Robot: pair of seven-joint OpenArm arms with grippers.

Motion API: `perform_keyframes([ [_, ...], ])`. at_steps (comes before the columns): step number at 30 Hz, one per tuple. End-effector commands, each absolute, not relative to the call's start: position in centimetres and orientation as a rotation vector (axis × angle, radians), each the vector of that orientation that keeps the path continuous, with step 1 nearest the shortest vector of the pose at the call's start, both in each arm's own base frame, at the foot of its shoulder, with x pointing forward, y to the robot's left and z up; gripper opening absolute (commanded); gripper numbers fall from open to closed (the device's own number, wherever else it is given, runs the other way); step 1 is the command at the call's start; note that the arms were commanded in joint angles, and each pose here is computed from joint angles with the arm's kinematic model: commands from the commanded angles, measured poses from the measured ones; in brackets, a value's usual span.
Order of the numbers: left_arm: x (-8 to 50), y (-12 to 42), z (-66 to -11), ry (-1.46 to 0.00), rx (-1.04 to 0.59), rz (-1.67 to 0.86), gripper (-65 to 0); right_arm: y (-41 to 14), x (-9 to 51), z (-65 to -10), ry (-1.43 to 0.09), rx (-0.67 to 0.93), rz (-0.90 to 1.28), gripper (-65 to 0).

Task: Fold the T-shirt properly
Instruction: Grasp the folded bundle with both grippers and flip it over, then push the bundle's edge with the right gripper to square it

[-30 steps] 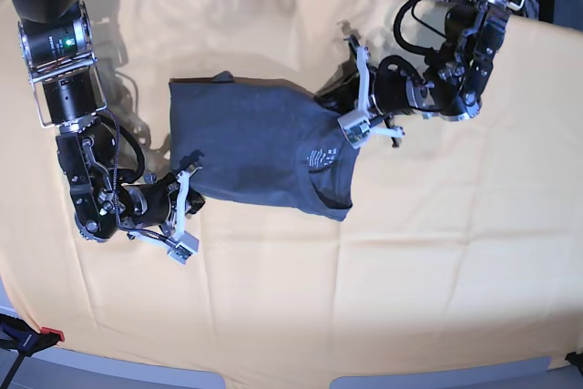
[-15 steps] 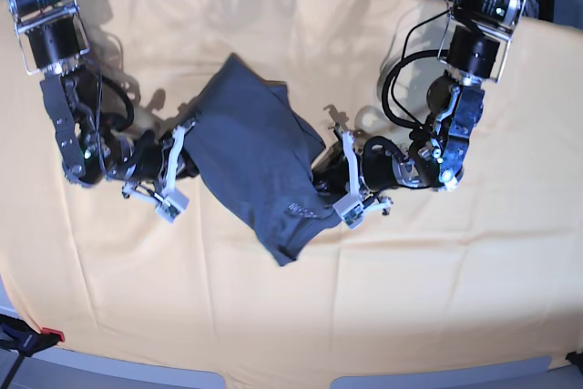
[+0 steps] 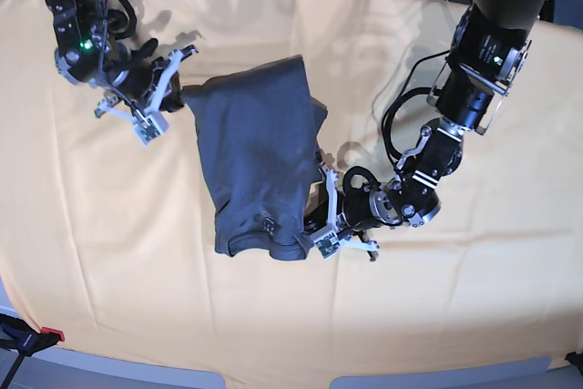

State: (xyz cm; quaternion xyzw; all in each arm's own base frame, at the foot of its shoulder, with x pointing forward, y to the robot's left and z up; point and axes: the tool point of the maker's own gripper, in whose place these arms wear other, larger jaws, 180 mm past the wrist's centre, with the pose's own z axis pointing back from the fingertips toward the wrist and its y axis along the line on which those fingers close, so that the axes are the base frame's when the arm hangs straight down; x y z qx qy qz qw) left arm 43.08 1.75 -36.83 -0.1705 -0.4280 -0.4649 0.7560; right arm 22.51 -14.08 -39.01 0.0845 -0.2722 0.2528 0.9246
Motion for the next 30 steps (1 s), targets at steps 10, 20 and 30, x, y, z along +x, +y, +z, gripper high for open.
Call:
perform_keyframes([
  [10, 47.2, 12.0, -29.8, -0.79, -0.301, -0.611, -65.0, -15.6, 24.4, -36.0, -0.752, 0.193, 0.522, -65.0],
  [20, 45.9, 20.6, -19.8, -0.969, -0.687, -0.269, -65.0, -11.0, 25.9, -39.0, -0.705, 0.335, 0.662, -65.0],
  [30, 42.6, 22.8, -24.4, -0.925, -0.723, -0.175, -65.0, -4.6, 21.9, -39.4, -0.634, 0.545, 0.758, -65.0],
])
